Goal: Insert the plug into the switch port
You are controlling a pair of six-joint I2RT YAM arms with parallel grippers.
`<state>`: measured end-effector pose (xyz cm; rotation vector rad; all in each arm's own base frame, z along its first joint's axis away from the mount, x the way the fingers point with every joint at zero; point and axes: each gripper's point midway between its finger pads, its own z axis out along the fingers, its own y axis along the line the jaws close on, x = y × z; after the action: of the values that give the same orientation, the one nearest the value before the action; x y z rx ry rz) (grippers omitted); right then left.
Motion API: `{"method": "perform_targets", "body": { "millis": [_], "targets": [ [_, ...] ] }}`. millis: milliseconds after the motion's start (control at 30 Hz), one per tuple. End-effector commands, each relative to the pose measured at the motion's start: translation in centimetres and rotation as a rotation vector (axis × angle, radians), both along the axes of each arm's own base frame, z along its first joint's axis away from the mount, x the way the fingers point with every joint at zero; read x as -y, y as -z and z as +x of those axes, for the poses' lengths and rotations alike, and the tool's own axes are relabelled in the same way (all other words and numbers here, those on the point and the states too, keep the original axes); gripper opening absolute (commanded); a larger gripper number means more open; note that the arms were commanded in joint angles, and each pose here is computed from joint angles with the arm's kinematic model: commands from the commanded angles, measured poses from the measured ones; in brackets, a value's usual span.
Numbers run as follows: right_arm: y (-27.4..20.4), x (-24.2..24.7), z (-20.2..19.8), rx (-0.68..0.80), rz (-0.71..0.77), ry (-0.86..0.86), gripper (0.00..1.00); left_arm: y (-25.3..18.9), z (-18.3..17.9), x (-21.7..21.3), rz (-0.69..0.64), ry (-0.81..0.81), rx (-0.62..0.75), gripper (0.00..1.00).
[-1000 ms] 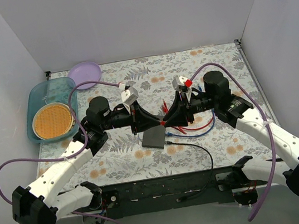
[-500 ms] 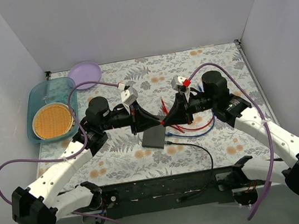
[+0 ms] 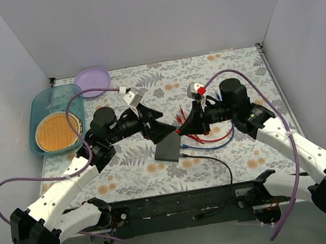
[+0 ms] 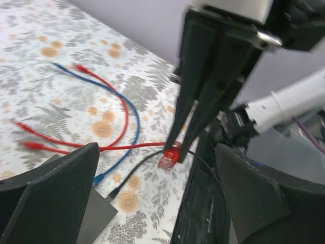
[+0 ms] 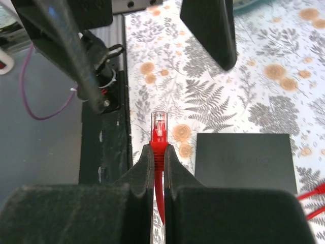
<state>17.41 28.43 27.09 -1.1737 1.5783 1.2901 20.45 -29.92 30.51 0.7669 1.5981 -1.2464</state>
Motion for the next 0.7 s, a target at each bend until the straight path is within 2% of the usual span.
{"method": "perform_targets", "body": {
  "millis": [0, 100, 300, 667],
  "targets": [
    [0.3, 1.2, 1.6, 0.072, -0.065, 0.122, 0.01, -1.3, 4.4, -1.8, -0.027, -0.304, -0.076, 0.98],
    [0.7, 1.9, 2.7, 0.124, -0.122, 0.203, 0.01, -0.8, 5.2, -1.2, -0.013, -0.315, -0.124, 0.98],
    [1.2, 3.3, 3.5, 0.212, -0.215, 0.352, 0.01, 0.8, 4.9, 0.4, 0.006, -0.232, -0.193, 0.98],
    [1.0, 4.8, 3.0, 0.357, -0.248, 0.523, 0.01, 2.2, 5.0, 0.3, 0.025, -0.241, -0.22, 0.98]
  ]
}}
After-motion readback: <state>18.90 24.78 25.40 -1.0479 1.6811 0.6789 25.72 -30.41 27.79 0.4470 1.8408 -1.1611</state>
